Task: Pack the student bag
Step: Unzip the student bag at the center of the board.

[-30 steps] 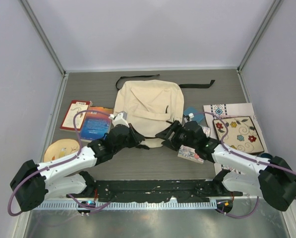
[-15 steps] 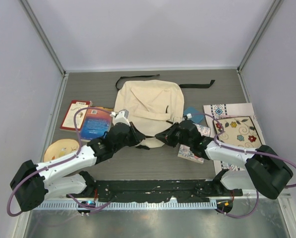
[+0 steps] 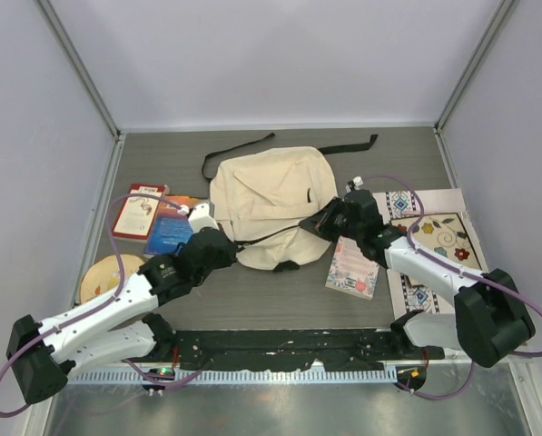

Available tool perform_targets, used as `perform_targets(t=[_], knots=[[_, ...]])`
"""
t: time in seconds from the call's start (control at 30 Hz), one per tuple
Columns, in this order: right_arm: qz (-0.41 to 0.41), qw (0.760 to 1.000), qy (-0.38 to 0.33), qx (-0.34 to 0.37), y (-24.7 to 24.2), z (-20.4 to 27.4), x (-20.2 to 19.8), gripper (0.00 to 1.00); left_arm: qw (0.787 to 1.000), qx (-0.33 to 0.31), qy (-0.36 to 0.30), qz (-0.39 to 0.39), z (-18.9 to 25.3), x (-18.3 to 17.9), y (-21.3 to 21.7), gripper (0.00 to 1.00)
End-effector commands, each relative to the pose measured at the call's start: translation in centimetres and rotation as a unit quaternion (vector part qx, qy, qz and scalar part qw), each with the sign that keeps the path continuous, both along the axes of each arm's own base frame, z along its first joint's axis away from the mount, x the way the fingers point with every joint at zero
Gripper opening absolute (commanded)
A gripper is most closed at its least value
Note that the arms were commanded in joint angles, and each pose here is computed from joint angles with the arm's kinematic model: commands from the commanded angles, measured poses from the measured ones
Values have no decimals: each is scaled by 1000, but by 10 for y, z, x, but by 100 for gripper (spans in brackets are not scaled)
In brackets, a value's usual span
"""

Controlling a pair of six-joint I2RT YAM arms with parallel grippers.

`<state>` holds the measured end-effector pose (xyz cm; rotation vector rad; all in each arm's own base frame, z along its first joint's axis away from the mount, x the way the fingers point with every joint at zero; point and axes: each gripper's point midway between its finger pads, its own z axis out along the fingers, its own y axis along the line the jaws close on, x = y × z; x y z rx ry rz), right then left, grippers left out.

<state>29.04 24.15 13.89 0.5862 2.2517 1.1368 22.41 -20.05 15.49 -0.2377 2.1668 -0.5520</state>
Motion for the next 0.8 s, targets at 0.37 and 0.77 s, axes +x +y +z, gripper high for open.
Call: perform_targets(t=[0.37, 0.77], knots=[[68, 984, -102, -131, -11, 16, 44, 3, 999, 24, 29, -12, -26, -11, 9, 0], [32, 992, -56, -106, -37, 13, -7, 64, 998, -28, 35, -50, -25, -2, -32, 0]])
